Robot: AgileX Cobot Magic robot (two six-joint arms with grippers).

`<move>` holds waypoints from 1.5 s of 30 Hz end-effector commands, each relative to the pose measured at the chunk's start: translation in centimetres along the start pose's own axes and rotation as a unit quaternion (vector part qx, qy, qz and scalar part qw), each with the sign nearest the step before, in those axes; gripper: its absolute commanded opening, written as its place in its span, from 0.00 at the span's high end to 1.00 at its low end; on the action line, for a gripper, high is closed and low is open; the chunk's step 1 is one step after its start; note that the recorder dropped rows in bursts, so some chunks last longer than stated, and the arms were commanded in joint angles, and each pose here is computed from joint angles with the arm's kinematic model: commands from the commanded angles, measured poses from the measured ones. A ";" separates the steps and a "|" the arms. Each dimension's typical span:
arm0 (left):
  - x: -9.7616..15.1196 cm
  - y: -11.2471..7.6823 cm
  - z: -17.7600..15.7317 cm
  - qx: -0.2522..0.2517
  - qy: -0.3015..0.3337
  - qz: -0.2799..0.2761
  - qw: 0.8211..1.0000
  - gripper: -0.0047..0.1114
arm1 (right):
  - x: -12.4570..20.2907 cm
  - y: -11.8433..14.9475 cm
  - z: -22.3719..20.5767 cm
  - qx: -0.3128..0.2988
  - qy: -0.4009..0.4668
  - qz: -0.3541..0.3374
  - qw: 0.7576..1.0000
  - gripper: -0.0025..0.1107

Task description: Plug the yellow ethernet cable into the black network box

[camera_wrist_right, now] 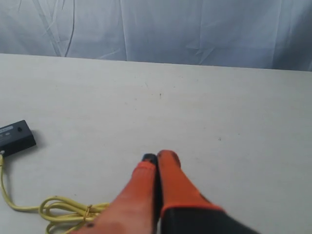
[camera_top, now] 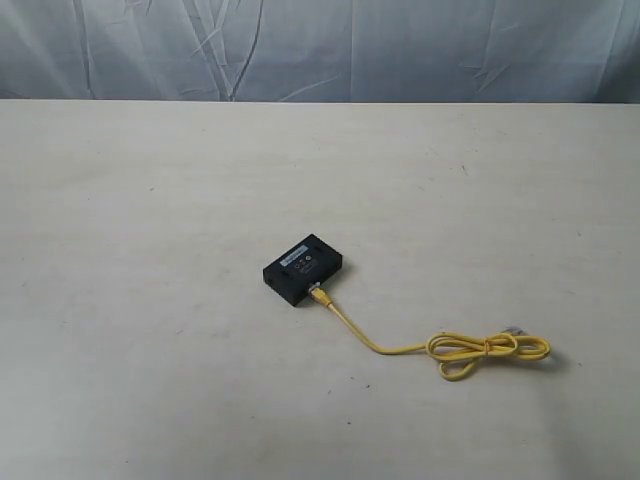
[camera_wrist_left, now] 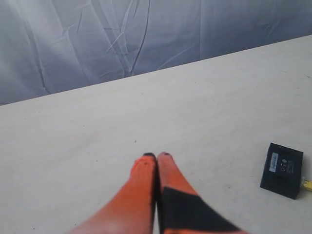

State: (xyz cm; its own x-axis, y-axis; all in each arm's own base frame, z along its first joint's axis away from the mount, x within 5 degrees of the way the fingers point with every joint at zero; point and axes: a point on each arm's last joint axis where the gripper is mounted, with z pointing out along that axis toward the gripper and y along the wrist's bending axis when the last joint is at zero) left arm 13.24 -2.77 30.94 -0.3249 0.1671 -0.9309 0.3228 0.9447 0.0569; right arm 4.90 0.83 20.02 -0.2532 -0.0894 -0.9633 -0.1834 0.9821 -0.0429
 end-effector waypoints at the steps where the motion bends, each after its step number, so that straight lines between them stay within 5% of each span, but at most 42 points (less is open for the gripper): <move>1: 0.0 0.0 -0.1 -0.001 -0.005 -0.003 1.000 0.96 | 1.0 0.0 0.5 0.004 0.001 -0.005 1.000 0.98; 45: 0.0 0.0 -0.1 -0.001 -0.004 -0.002 1.000 0.96 | 1.8 0.0 0.8 0.003 0.000 -0.003 1.000 0.98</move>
State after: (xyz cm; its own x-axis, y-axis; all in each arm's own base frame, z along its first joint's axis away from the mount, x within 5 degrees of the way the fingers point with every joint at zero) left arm 13.24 -2.77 30.94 -0.3249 0.1671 -0.9309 0.3228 0.9447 0.0569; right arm 5.23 0.89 18.13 -0.2673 -0.0938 -0.9590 -0.1848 0.9818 -0.0445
